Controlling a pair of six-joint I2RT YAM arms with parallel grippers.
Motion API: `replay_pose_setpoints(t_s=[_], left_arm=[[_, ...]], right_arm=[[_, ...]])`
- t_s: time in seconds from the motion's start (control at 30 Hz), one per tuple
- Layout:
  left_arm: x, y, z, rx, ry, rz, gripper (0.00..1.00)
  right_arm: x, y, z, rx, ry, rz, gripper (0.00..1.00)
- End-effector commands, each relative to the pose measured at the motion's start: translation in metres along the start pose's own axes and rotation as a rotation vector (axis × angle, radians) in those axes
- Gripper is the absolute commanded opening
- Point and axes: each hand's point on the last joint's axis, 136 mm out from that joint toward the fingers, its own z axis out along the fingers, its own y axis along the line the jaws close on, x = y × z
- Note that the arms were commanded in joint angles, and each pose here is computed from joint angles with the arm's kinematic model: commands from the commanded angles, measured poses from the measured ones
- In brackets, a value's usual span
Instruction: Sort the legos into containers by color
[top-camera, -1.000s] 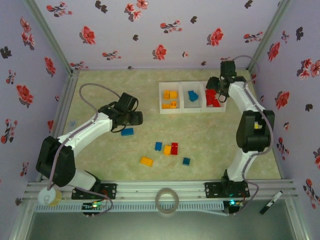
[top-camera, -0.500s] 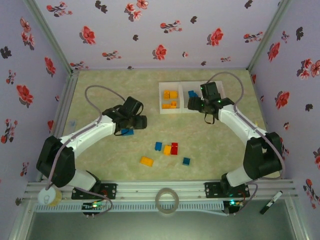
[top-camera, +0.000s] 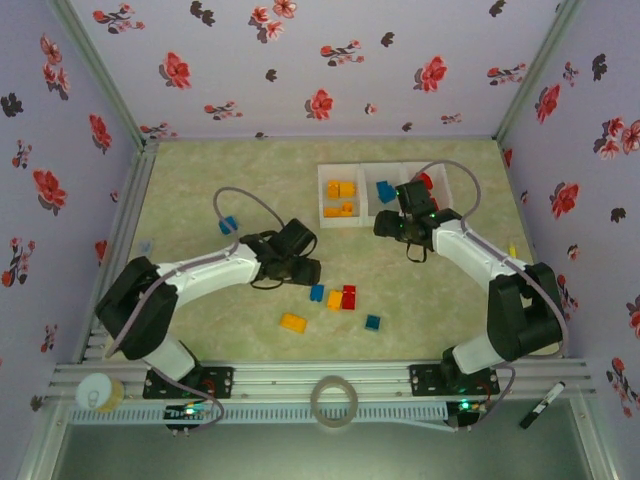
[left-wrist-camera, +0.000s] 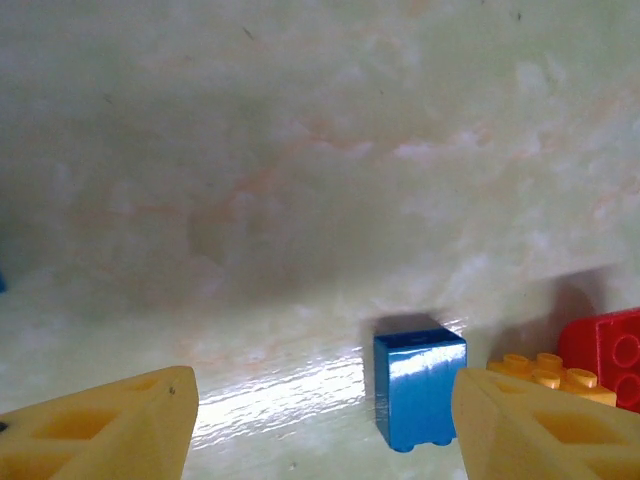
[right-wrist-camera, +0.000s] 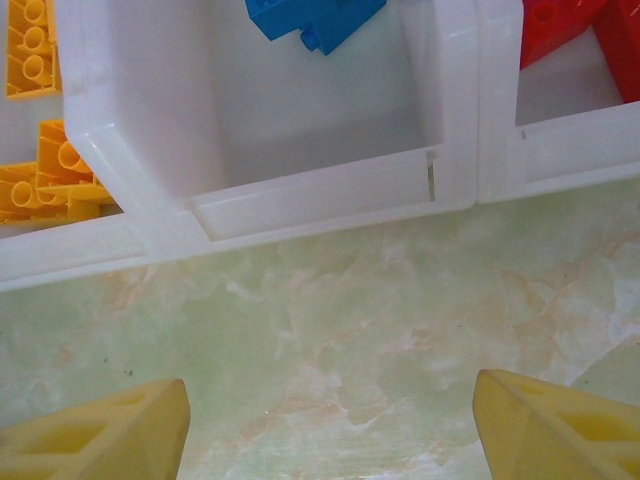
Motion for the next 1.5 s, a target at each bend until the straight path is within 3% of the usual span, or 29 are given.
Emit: replay_pose_setpoints(t_s=[0.0,0.57,0.83,1.0,1.27,1.47], left_arm=[[0.001,-0.018,0.007,0.033,0.021,0.012,0.68],[0.028,-0.037,0.037,0.016,0.126,0.061,0.62],[0.033,-0.028,0.047,-0.050,0.155,0.062,0.45],[0.033,-0.023,0.050,-0.087,0.160,0.062,0.39],[0.017,-0.027,0.044,-0.109,0.134,0.097,0.32],[-0.021,-0.040,0.029,-0.096,0.066,0.132,0.32]], right_arm=[[-0.001,-0.002,-0.006,0.008,-0.030,0.013,0.75],[0.004,-0.007,-0.005,0.025,-0.022,0.013,0.75],[0.005,-0.009,-0.009,0.029,-0.029,0.014,0.75],[0.004,-0.010,-0.012,0.035,-0.035,0.009,0.75],[0.004,-0.012,-0.015,0.042,-0.042,0.005,0.75],[0.000,-0.012,-0.022,0.046,-0.059,0.002,0.75]])
